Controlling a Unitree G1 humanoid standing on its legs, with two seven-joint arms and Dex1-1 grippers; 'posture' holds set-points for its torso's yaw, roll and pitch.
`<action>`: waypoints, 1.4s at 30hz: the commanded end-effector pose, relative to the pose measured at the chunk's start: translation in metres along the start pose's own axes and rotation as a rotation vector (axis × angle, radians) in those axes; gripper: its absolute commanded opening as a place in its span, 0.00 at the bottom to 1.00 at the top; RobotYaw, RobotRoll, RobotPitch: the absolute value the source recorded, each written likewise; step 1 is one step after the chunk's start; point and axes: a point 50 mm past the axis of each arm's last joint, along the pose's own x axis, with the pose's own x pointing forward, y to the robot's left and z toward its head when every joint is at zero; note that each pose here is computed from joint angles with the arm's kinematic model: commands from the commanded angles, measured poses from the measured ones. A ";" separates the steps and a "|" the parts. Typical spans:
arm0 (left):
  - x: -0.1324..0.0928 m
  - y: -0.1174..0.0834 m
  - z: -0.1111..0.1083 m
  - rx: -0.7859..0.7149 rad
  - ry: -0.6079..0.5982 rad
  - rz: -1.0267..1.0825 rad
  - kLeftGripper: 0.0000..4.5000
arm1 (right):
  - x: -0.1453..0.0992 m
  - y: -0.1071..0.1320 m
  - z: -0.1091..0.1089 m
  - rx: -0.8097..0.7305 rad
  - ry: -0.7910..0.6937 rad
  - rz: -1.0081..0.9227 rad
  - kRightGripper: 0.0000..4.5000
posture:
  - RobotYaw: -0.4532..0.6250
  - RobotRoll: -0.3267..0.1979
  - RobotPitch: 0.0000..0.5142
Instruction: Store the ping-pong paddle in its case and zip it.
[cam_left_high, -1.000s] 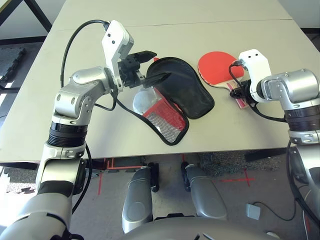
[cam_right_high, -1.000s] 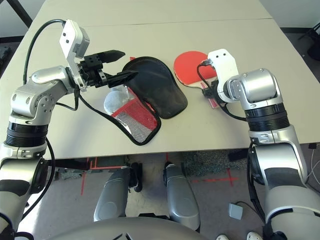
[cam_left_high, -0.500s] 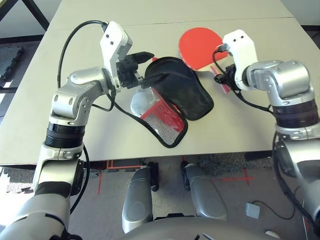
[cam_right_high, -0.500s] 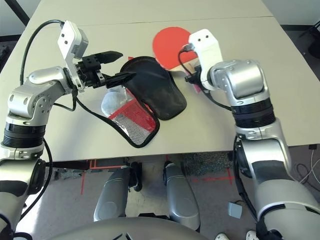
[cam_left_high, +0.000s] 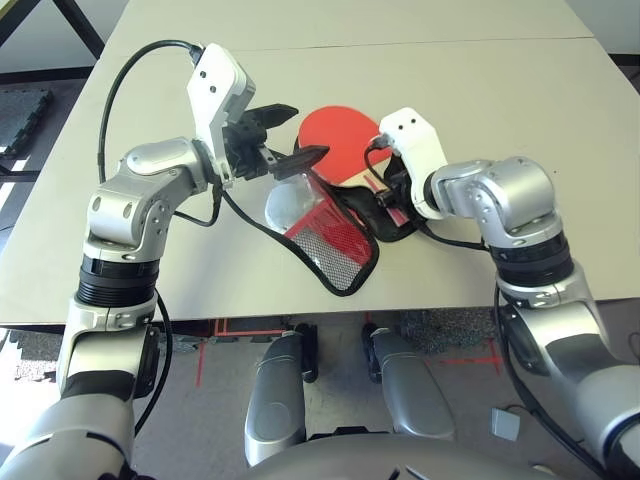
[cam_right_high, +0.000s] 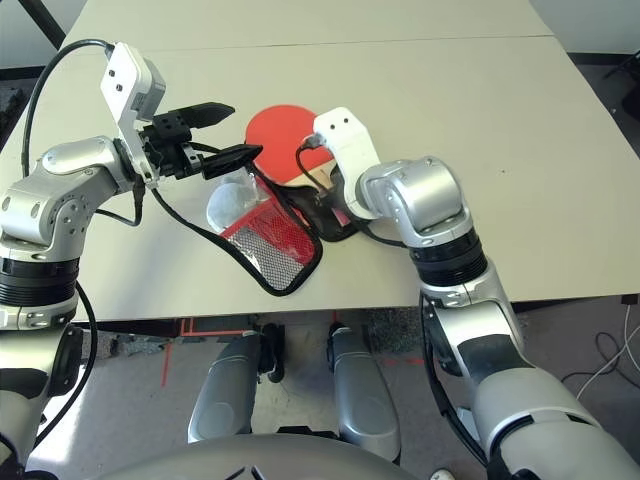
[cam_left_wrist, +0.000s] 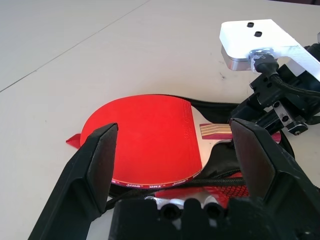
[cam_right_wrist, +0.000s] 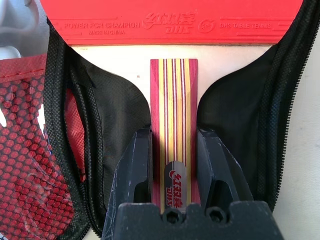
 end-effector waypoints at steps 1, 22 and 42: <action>-0.003 -0.002 0.001 0.002 0.004 0.006 1.00 | 0.004 0.000 -0.006 0.004 0.021 -0.015 0.23 | 0.52 0.62 0.45; -0.001 -0.003 -0.001 0.003 0.012 0.000 1.00 | 0.015 -0.012 -0.012 0.062 0.046 -0.083 0.23 | 0.52 0.62 0.44; -0.043 0.021 0.014 0.081 0.030 0.190 1.00 | 0.013 -0.013 -0.009 0.061 0.036 0.048 0.79 | 0.56 0.62 0.42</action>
